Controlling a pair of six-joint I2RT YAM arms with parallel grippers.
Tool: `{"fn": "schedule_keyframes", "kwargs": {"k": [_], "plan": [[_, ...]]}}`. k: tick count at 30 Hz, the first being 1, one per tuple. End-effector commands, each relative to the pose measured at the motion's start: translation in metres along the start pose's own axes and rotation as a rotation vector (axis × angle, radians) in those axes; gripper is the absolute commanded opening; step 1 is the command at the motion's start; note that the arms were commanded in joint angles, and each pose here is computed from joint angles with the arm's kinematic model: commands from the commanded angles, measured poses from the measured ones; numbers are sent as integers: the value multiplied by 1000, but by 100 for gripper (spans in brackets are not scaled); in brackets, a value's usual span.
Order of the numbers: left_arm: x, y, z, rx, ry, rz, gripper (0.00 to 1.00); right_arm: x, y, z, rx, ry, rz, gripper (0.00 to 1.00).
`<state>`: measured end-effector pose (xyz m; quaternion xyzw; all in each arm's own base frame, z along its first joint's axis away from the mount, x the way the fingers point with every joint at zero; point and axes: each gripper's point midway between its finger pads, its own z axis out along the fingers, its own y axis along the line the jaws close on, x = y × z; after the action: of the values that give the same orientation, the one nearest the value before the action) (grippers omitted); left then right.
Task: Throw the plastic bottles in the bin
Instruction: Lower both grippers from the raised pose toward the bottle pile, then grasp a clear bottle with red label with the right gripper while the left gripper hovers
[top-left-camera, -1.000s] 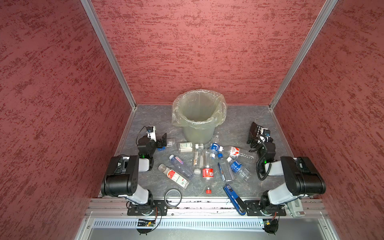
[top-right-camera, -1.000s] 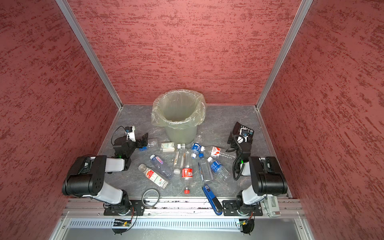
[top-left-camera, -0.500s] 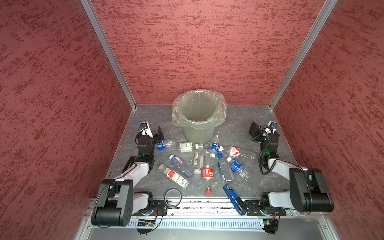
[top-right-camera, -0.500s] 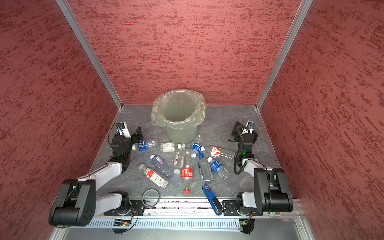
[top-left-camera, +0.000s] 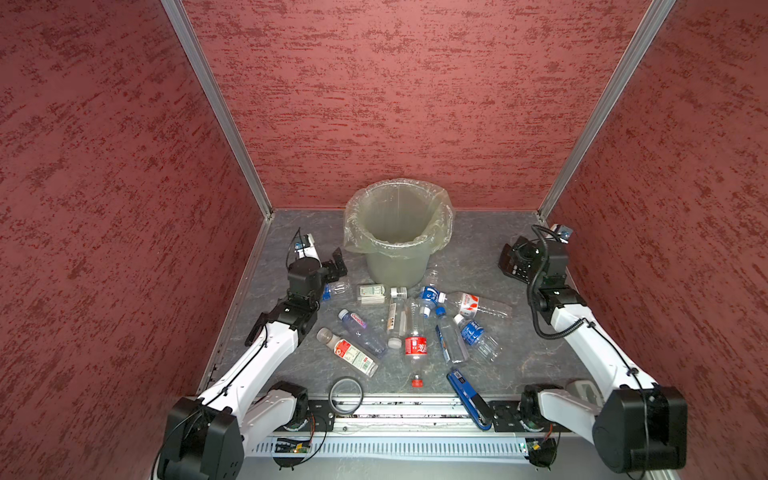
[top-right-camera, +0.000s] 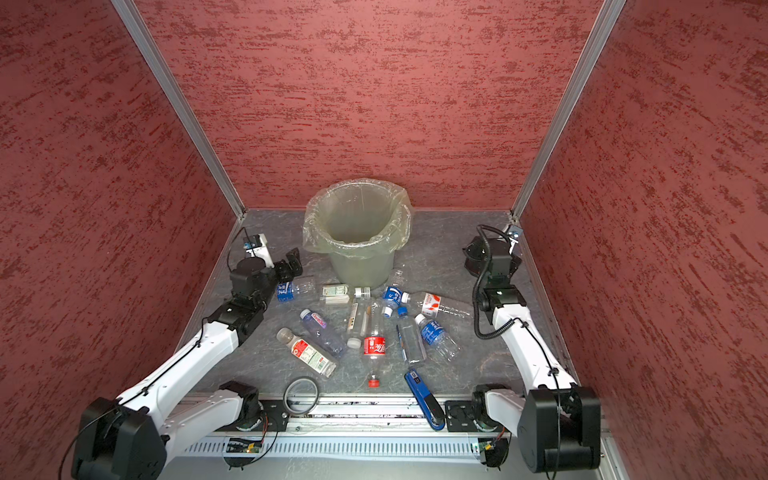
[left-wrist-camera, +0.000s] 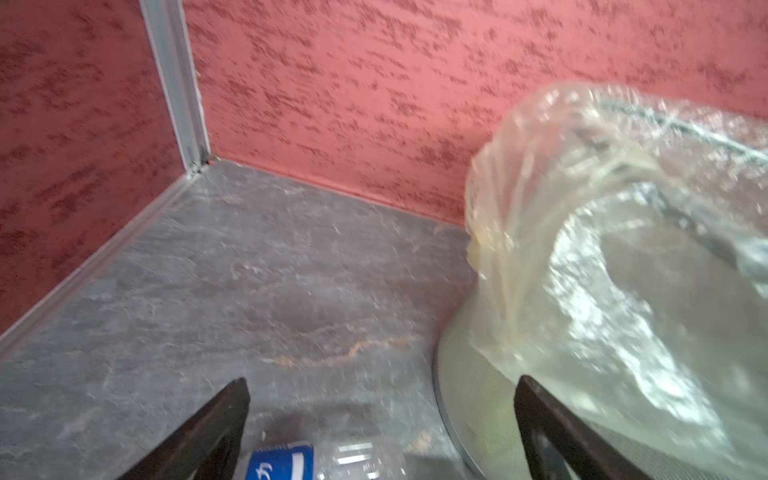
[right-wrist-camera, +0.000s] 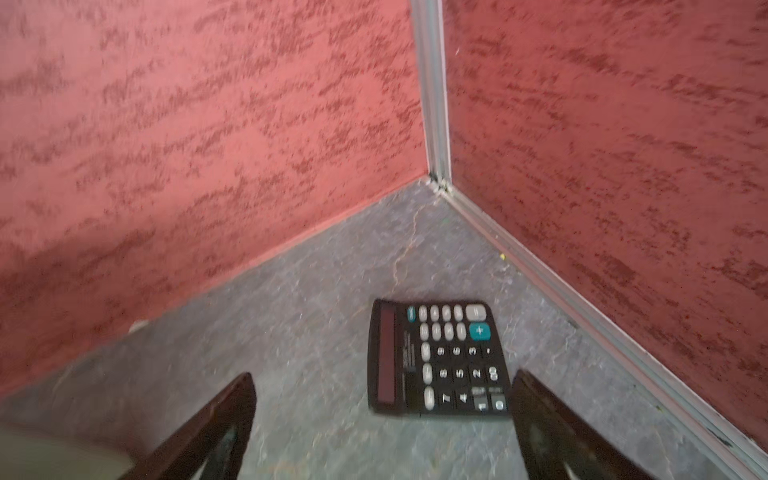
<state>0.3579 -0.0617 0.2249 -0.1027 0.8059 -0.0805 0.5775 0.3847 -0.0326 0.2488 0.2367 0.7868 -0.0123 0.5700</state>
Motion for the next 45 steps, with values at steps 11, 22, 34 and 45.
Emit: {"fn": "schedule_keyframes", "kwargs": {"k": [11, 22, 34, 45], "plan": [[80, -66, -64, 194, 362, 9, 97, 99, 74, -65, -197, 417, -174, 90], [124, -33, -125, 42, 432, -70, 94, 181, 144, -166, -417, 633, -225, 84], [161, -11, -142, -23, 493, -126, 95, 279, 190, -214, -488, 839, -313, 82], [183, -5, -151, 0, 549, -131, 96, 322, 182, -193, -387, 883, -387, 82]]}}
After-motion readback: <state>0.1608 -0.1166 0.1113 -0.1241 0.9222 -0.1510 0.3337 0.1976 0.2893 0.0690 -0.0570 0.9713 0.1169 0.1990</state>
